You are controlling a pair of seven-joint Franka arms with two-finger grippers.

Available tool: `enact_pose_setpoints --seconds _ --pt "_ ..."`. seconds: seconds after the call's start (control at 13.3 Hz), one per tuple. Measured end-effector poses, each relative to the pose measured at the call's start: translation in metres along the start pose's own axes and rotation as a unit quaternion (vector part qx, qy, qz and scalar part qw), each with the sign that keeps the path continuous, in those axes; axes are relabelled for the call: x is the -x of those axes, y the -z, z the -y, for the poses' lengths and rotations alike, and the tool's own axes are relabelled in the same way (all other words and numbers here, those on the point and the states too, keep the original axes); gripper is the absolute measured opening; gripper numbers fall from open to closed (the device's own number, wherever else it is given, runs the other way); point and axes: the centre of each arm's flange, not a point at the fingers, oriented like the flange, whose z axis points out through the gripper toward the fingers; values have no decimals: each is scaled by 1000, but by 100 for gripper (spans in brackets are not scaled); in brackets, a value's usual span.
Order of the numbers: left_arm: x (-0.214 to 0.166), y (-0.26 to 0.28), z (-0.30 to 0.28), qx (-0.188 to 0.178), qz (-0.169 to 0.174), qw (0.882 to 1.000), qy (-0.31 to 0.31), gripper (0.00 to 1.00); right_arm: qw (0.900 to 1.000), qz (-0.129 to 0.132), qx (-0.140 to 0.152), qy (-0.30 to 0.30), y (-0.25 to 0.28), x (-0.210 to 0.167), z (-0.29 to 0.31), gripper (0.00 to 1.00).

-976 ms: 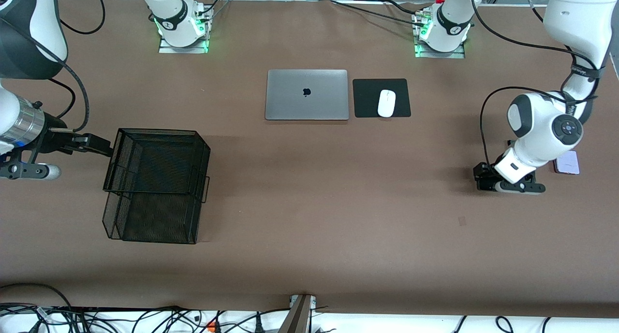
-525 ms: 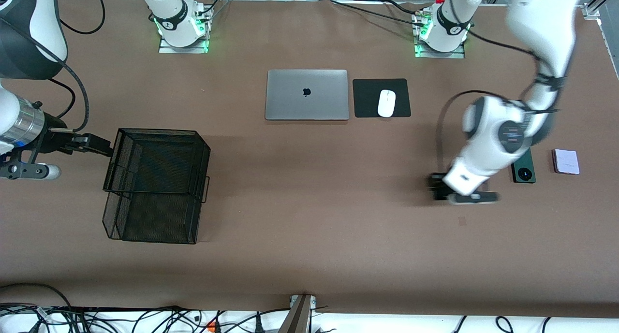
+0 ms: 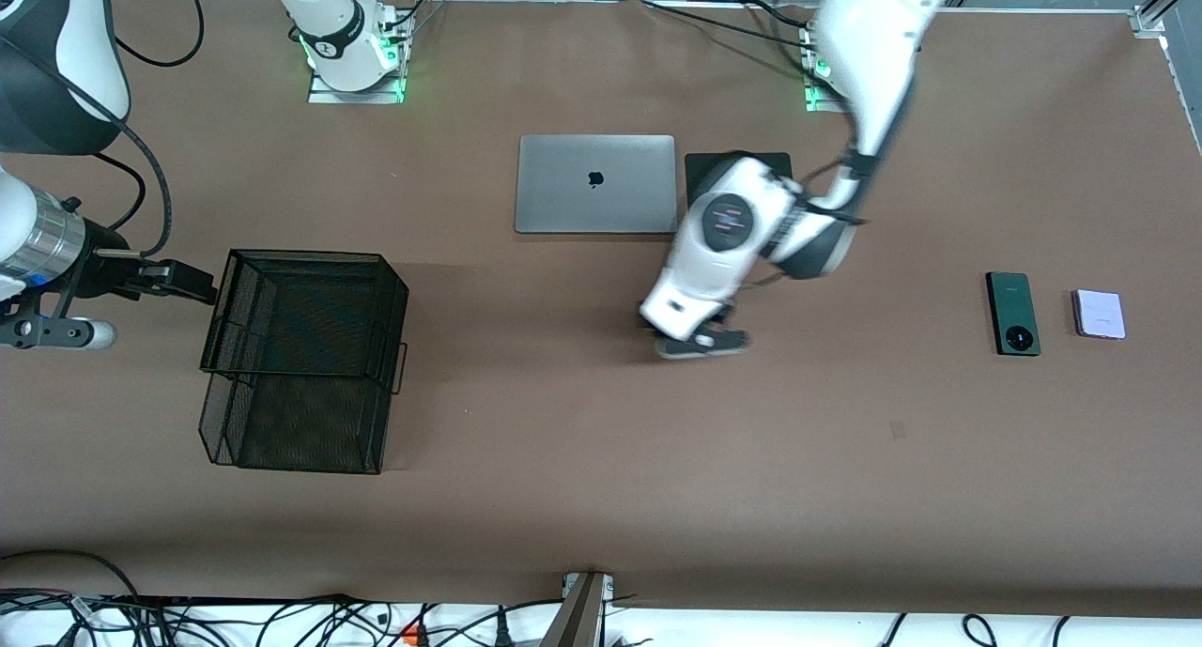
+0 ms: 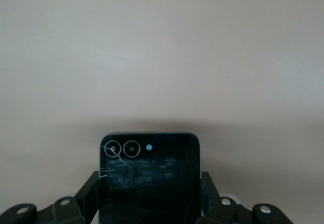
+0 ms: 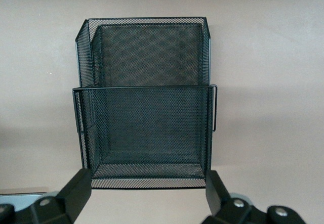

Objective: Place phones with both arms
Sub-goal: 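Carry the flip phone with the left gripper and set it beside the laptop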

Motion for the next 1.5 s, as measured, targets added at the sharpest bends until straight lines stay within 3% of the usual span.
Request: enact_pose_setpoints --seconds 0.45,0.9,1.05,1.13,1.35,1.5 --pt "32 -61 -93 -18 -51 998 -23 81 1000 0 0 -1 -1 0 -2 100" --pt "52 -85 -116 -24 -72 997 -21 81 1000 2 0 -2 -2 -1 -2 100" --pt "47 -80 -117 -23 -81 996 -19 97 1000 3 0 -2 -4 -2 -2 100" --pt "42 -75 -116 -22 -87 996 -17 100 1000 4 0 -2 -5 -2 -2 100" --pt "19 -47 -107 -38 -96 995 -12 100 1000 5 0 -2 -7 -3 -2 100" --pt "-16 -3 -75 -63 -80 995 -12 100 1000 6 -1 0 -8 -3 -1 100"
